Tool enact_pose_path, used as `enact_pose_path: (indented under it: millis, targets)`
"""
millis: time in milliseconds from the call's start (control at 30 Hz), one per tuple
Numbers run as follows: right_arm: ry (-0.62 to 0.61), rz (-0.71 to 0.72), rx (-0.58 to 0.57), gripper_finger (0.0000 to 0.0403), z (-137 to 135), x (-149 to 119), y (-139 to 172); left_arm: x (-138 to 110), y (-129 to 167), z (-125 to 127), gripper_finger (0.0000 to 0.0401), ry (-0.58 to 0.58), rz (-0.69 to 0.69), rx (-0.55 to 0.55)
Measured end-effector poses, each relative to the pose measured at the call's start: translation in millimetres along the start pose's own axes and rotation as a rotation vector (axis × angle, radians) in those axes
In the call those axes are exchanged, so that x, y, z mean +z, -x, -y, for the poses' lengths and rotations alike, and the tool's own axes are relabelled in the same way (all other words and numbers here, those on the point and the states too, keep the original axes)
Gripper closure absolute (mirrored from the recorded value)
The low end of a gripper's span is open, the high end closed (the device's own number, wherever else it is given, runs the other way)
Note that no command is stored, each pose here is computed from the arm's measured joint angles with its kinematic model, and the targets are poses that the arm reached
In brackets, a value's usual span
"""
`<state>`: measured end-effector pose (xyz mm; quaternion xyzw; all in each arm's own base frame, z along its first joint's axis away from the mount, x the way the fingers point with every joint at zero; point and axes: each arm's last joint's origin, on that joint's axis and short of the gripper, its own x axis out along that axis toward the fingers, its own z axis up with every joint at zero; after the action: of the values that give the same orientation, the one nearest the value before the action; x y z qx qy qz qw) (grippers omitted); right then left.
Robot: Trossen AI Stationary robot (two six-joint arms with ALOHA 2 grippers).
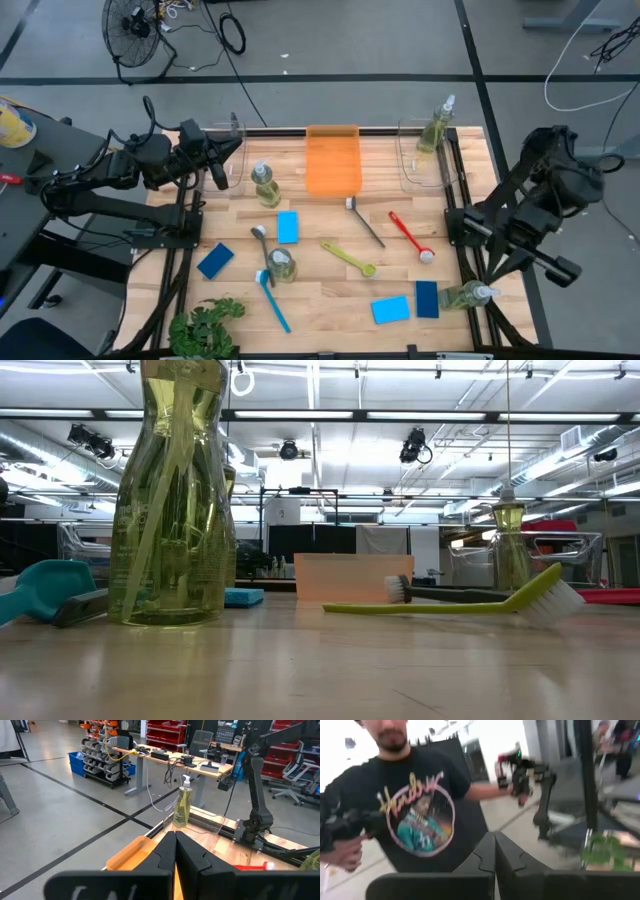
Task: Pick & Place Kitchen Sink Supplies
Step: Put the yellow dish soap into the right transparent bin
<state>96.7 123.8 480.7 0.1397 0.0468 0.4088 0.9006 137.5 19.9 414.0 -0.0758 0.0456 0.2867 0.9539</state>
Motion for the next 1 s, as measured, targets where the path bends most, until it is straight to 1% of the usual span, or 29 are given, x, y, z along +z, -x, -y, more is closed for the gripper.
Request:
enact_pose_path:
  millis: [233,367,567,667,800,900,1000]
  targets:
    - [-0.124,-0.223,-0.025,0.0403,-7.7,-7.2,-7.7,-0.1,0.0,0.0,0.0389,0.0,-0.001,0.0]
    - [-0.212,-0.368,-0.037,0.0403,-13.0,-20.3,-15.8,-0.1,0.0,0.0,0.0389,0.0,-0.001,0.0]
    - [-0.328,-0.581,-0.01,0.0403,-23.5,-41.9,-25.2,-0.1,0.0,0.0,0.0389,0.0,-0.001,0.0]
    - [-0.371,-0.685,-0.027,0.0403,-28.2,-53.2,-27.4,-0.1,0.0,0.0,0.0389,0.0,-0.001,0.0]
    - [-0.416,-0.832,-0.069,0.0403,-32.4,-67.7,-27.0,-0.2,0.0,0.0,0.0389,-0.001,-0.002,0.001]
    - [-0.47,-0.919,-0.136,0.0403,-32.9,-75.6,-23.8,-0.2,0.0,0.0,0.0389,0.0,-0.002,0.0]
    - [-0.522,-0.972,-0.212,0.0403,-31.8,-80.2,-19.8,-0.2,0.0,-0.1,0.0389,0.0,-0.002,0.001]
